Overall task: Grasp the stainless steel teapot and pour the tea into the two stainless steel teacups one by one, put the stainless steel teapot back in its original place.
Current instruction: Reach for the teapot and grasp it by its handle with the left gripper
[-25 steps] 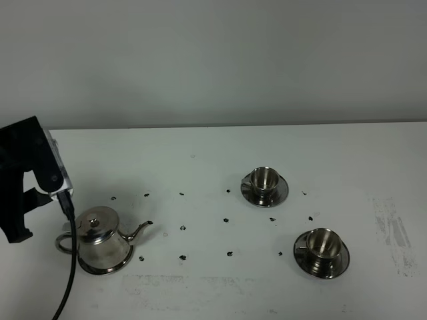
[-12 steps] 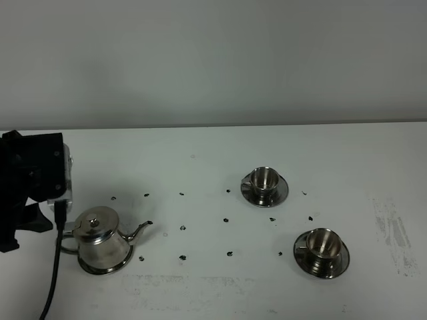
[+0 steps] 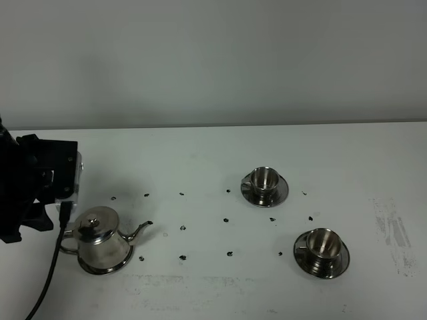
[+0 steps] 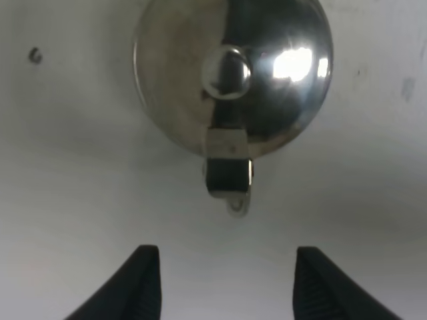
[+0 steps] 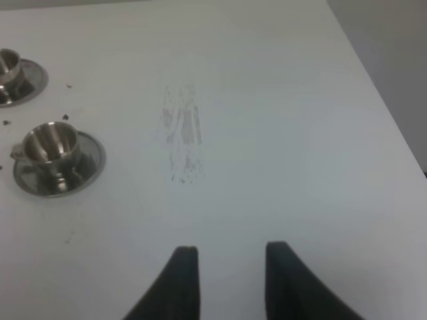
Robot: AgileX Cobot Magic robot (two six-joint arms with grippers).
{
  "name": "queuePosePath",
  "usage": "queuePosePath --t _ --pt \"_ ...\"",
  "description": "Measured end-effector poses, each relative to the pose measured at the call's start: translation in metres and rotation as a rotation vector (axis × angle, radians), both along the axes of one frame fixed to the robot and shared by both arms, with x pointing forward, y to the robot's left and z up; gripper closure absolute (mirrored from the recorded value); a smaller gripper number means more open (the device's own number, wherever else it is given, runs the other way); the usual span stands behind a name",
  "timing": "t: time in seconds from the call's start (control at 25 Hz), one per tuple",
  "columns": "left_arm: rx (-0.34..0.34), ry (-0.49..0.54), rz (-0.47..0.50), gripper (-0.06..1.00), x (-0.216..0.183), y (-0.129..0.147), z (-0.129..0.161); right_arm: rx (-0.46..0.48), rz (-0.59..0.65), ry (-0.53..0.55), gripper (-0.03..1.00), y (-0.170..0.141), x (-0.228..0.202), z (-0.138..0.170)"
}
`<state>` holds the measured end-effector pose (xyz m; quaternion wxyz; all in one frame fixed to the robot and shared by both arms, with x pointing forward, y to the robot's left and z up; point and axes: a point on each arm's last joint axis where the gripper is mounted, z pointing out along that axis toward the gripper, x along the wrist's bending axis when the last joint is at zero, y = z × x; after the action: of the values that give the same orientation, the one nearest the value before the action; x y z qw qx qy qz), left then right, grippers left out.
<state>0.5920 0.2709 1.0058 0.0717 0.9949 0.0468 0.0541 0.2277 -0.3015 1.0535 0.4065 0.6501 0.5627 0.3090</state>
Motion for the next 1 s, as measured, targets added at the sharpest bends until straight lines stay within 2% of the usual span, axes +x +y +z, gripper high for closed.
queuePosePath --t 0.28,0.52,0.84,1.0 --pt "0.005 0.025 -0.009 0.48 0.005 0.000 -0.013 0.000 0.000 0.000 0.73 0.000 0.000 0.000" --pt "0.008 -0.026 -0.023 0.48 0.007 -0.008 -0.020 0.000 0.000 0.000 0.73 0.000 0.000 0.000" --pt "0.015 -0.011 -0.047 0.48 0.004 -0.017 -0.024 0.000 0.000 0.000 0.73 0.000 0.000 0.000" --pt "0.030 0.024 -0.019 0.48 0.004 -0.015 -0.030 0.000 0.000 0.000 0.74 0.000 0.000 0.000"
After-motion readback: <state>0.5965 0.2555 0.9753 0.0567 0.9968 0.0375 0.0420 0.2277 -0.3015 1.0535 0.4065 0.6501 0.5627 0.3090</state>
